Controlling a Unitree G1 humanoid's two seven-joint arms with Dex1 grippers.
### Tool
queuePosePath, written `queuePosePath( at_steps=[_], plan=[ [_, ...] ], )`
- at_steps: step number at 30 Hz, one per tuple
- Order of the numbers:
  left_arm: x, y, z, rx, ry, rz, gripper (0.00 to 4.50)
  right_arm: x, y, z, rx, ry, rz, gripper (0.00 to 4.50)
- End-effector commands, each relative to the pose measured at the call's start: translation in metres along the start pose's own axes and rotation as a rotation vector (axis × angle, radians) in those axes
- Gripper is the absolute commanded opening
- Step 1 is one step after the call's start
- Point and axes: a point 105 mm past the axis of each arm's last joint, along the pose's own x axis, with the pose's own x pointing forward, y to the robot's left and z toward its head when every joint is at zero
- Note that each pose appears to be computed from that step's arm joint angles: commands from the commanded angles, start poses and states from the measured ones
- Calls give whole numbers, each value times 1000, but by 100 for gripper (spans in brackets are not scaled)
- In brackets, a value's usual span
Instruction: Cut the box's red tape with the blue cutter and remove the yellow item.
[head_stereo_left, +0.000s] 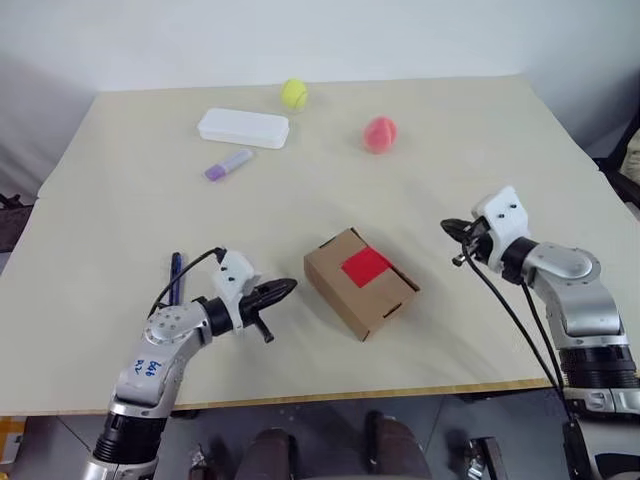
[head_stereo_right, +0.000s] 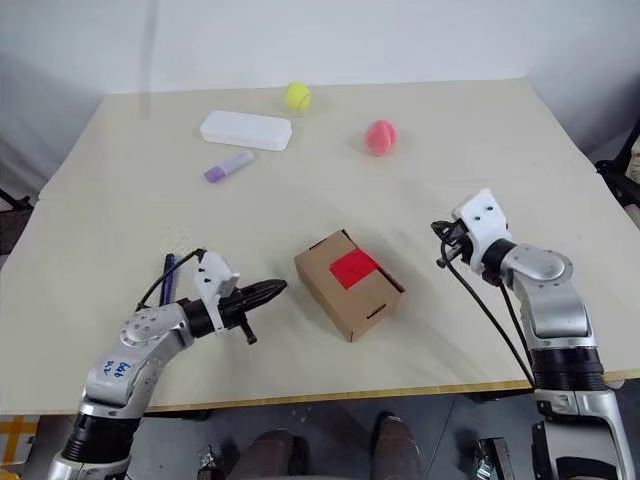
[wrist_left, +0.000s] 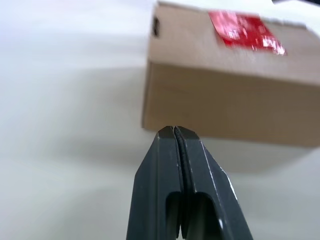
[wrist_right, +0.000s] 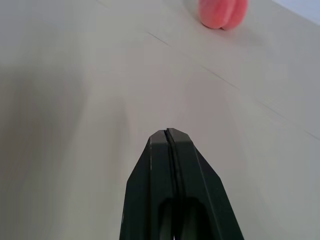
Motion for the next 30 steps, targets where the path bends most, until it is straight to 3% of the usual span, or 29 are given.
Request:
queuePosePath(
  at_steps=[1, 3, 6, 12, 14, 15, 24, 28, 30],
  plan=[
    [-27, 31, 27, 34, -8, 158, 41, -14, 1, 11, 26, 5, 65, 36],
    [-51, 51, 51, 38, -53, 262, 90, -20, 10, 16, 68, -7, 154, 92],
    [-77, 55, 71, 30, -120, 318, 181, -21, 5, 27, 87, -79, 177, 199],
    [-129, 48, 45, -4, -43, 472, 361, -13, -2, 33, 116, -174, 220, 406],
    [-143, 45, 42, -17, -45, 515, 421, -10, -5, 32, 113, -185, 222, 450],
    [-152, 44, 38, -34, -40, 545, 449, -8, -6, 32, 116, -199, 219, 450],
    [-230, 9, 7, -170, 42, 713, 449, 5, -5, 29, 121, -226, 258, 450],
    [-244, 9, 3, -139, 83, 785, 449, 11, -6, 31, 118, -226, 262, 450],
    [-235, 10, 5, -129, 71, 776, 449, 16, -4, 34, 113, -227, 271, 450]
  ],
)
